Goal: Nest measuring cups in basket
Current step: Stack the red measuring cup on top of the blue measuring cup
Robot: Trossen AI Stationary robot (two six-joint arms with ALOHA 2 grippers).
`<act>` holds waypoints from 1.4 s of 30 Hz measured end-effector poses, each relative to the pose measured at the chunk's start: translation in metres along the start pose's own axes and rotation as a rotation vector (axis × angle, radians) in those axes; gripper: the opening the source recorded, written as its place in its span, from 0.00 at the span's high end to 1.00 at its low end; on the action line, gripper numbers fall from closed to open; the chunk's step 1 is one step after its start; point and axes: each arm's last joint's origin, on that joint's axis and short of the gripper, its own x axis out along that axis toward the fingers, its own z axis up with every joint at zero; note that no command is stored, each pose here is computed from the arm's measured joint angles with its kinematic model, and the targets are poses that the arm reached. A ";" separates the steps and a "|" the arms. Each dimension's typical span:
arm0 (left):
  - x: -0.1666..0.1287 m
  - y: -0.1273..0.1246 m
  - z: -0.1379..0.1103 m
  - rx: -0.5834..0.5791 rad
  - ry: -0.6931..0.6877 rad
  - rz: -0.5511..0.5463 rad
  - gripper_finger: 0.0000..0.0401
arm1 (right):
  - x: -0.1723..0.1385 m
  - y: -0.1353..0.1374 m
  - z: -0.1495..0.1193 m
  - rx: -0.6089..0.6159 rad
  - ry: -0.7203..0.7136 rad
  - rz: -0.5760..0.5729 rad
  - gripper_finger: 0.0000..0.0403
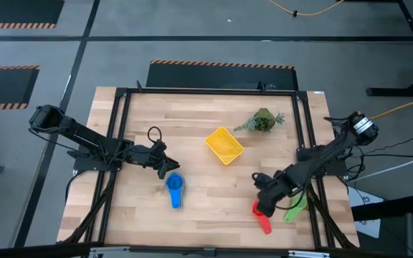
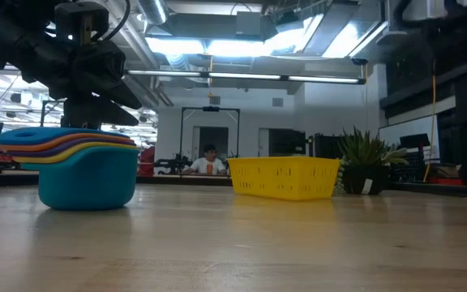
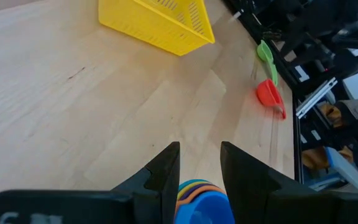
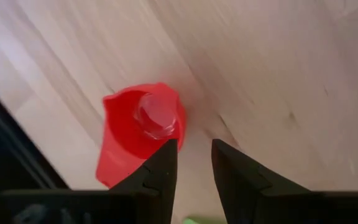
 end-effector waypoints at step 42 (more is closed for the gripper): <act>0.000 0.000 0.000 0.026 0.000 0.000 0.73 | 0.055 0.009 0.007 -0.009 0.131 -0.057 0.97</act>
